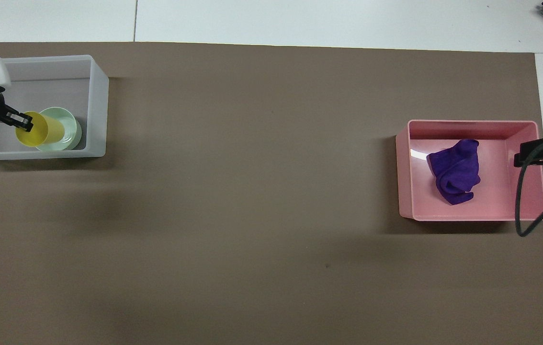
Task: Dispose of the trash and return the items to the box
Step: 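Carry the yellow cup with the left gripper into the clear box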
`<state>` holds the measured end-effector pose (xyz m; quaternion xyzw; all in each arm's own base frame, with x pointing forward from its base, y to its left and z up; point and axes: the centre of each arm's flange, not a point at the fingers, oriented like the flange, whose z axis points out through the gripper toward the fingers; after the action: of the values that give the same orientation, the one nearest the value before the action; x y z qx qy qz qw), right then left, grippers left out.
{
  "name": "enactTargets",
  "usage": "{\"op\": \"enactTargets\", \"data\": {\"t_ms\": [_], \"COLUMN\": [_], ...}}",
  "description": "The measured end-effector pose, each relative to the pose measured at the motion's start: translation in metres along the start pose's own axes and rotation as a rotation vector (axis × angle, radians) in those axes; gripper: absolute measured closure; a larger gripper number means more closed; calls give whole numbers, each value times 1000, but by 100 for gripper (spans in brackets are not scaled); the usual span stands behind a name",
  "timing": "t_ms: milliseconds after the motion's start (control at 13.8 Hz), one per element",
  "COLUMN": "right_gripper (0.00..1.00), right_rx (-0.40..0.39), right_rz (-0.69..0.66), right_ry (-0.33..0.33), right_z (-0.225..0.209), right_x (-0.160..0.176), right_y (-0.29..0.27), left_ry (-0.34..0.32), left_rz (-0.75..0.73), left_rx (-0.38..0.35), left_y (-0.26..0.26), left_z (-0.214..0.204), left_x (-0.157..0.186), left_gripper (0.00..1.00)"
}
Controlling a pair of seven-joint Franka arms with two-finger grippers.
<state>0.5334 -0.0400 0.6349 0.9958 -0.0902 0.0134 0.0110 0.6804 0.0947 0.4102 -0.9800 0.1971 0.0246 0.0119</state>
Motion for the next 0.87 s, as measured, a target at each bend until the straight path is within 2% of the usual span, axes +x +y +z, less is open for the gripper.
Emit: {"op": "enactTargets", "data": {"t_ms": [217,289,434,651,795,867], "right_gripper": [0,0,0,0,0,0], "right_rx": [0,0,0,0,0,0], "right_rz": [0,0,0,0,0,0], "right_ry": [0,0,0,0,0,0], "right_z": [0,0,0,0,0,0], "right_x": [0,0,0,0,0,0], "right_y": [0,0,0,0,0,0], "left_ry": [-20,-24,-24,-15,-31,-44], "left_rz": [-12,-14,-21,-25,-24,-34], "left_rx": [-15,-18,-19,-19,-33,-42], "left_y": [-8,-9,-9,-8,-1,5], "left_z": [18,22,23,16,0,-14], "left_x": [-2,-2,0,2,0,-3], "left_gripper": [96,89,69,33,9,0]}}
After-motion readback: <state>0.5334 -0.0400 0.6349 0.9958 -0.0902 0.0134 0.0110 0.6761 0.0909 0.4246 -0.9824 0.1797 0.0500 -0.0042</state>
